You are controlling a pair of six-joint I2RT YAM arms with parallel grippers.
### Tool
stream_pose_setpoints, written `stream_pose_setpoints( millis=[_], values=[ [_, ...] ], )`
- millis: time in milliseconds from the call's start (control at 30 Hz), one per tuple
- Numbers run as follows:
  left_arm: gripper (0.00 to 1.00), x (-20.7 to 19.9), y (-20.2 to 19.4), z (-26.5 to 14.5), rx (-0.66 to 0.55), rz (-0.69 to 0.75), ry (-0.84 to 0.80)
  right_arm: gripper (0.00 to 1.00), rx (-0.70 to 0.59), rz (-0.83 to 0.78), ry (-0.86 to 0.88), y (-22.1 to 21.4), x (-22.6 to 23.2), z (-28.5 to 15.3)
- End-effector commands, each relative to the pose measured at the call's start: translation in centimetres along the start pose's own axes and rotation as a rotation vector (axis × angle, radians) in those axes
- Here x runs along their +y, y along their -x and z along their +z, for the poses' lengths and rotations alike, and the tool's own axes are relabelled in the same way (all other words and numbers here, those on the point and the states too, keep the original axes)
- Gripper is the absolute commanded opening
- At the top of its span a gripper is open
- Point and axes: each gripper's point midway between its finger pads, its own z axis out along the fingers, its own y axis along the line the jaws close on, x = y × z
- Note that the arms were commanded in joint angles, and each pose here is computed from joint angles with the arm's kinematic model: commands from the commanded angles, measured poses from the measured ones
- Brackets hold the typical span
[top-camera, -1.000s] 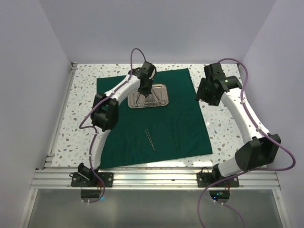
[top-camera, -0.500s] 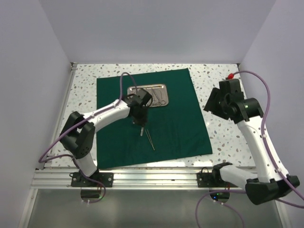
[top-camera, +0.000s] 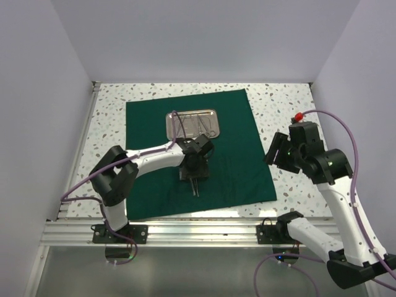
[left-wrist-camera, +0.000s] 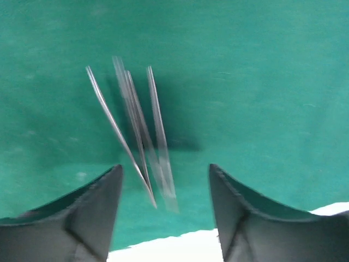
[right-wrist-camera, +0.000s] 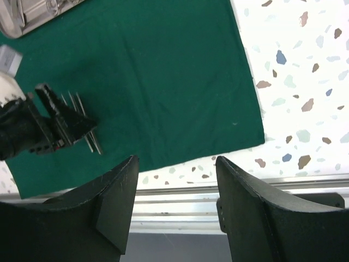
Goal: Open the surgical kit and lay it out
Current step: Place the medical item in the surgical kit, then pick up the medical item from the container.
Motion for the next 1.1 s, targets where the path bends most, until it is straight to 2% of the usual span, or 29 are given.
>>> stream_pose_setpoints(
  millis=[0, 67, 167, 400, 600, 633, 700, 733, 900, 1067],
  values=[
    [0.70, -3.9, 2.6, -2.9, -0.092, -0.062, -0.064, 0.63, 0.025, -0.032, 0.017, -1.2, -0.2, -0.8],
    [0.76, -4.1, 4.6, -4.6, -0.148, -0.059, -0.045, 0.63, 0.011, -0.043, 0.010, -1.1, -0.5, -1.3],
    [0.76, -4.6, 8.3, -6.9, -0.233, -0.015, -0.040, 0.64, -0.016, -0.060, 0.004, -0.5, -0.6, -2.0],
    [0.68, -0.3, 18.6, -5.1, -0.301, 0.025, 0.072, 0.65, -0.068, -0.083, -0.055, 1.5, -1.1, -2.7],
    [0.63, 0.8, 25.2, -2.3, -0.351, 0.121, 0.103, 0.65, -0.072, -0.073, -0.108, 2.4, -1.3, -2.1],
    [0.56, 1.0, 25.8, -2.0, -0.354, 0.139, 0.110, 0.65, -0.072, -0.077, -0.118, 2.6, -1.3, -2.0],
    [0.50, 1.8, 27.4, -1.1, -0.366, 0.130, 0.130, 0.65, -0.070, -0.075, -0.137, 2.8, -1.5, -1.9],
    [0.44, 2.2, 27.9, -0.9, -0.367, 0.122, 0.134, 0.65, -0.063, -0.074, -0.142, 2.7, -1.6, -1.8],
    [0.42, 2.9, 29.7, 0.8, -0.365, 0.096, 0.082, 0.65, -0.040, -0.057, -0.169, 2.5, -1.7, -1.0],
    [0.41, 2.8, 30.2, 1.7, -0.367, 0.131, 0.086, 0.65, -0.026, -0.042, -0.184, 2.5, -1.6, -0.2]
  ],
)
